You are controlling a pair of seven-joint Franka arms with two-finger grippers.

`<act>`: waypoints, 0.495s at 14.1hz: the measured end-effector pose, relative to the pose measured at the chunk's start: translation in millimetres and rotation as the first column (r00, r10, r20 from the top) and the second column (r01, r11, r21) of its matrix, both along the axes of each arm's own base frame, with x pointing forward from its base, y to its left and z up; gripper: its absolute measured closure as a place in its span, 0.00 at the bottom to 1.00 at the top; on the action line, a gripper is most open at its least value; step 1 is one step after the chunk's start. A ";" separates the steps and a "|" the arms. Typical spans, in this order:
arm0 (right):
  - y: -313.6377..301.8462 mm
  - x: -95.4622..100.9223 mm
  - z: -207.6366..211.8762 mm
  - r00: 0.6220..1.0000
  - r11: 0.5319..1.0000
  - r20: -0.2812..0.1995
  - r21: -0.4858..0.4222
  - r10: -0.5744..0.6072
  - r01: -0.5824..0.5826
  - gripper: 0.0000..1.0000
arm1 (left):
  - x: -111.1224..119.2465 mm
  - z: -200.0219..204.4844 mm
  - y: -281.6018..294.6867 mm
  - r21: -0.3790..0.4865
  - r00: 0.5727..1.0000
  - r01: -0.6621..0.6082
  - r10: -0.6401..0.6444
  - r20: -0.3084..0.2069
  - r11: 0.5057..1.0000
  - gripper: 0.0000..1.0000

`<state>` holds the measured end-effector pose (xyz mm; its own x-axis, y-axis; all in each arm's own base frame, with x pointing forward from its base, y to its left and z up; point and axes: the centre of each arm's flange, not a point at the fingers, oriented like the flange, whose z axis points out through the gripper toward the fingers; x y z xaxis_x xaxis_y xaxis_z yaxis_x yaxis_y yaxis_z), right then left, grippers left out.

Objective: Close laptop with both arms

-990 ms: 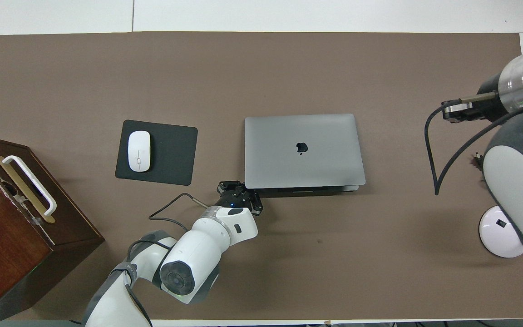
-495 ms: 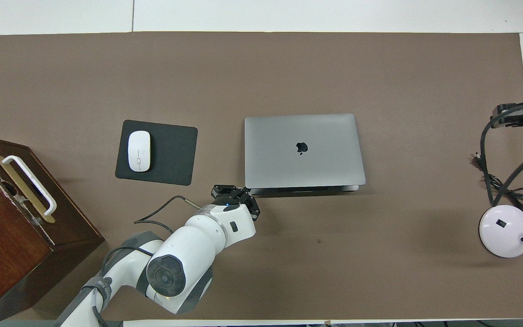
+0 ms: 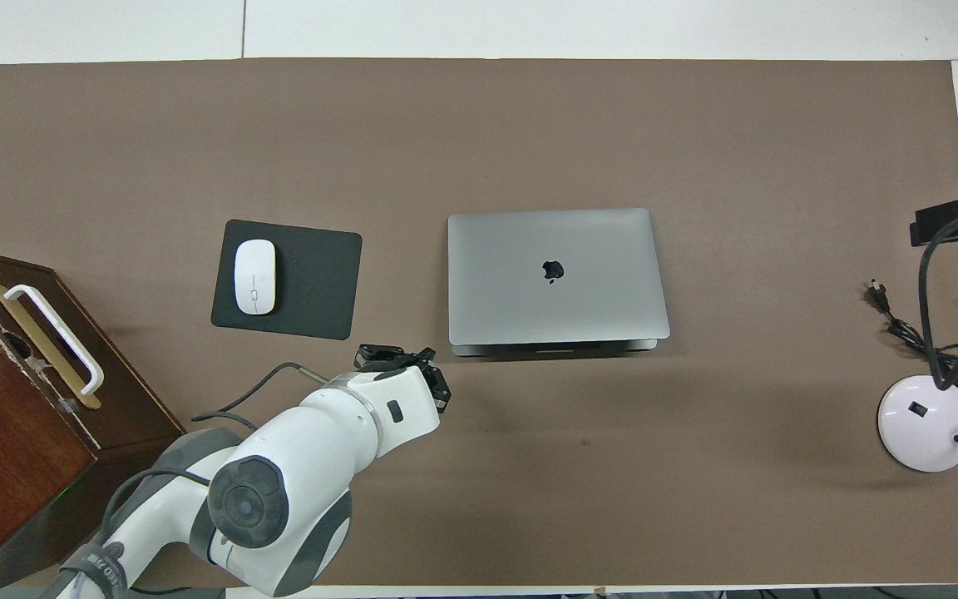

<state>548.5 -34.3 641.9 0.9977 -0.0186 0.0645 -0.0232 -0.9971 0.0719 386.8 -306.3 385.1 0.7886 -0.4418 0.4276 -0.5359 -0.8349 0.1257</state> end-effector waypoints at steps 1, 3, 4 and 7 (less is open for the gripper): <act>-8.1 -0.6 -0.4 1.000 1.000 -0.001 0.000 -0.014 0.014 0.00 | 2.9 11.3 9.7 0.007 1.000 -0.013 0.014 -0.024 1.000 0.99; -15.1 -1.2 -0.8 1.000 1.000 -0.002 0.000 -0.026 0.026 0.00 | 10.3 39.6 31.2 0.024 0.996 -0.041 0.043 -0.079 0.999 0.99; -14.6 -1.1 -1.0 1.000 1.000 -0.002 0.000 -0.026 0.026 0.00 | 14.9 56.4 42.3 0.032 0.993 -0.053 0.056 -0.105 0.998 0.99; -6.9 -0.8 -4.8 1.000 1.000 -0.010 0.009 -0.013 0.013 0.00 | 28.2 102.6 71.6 0.051 0.982 -0.089 0.096 -0.165 0.995 0.99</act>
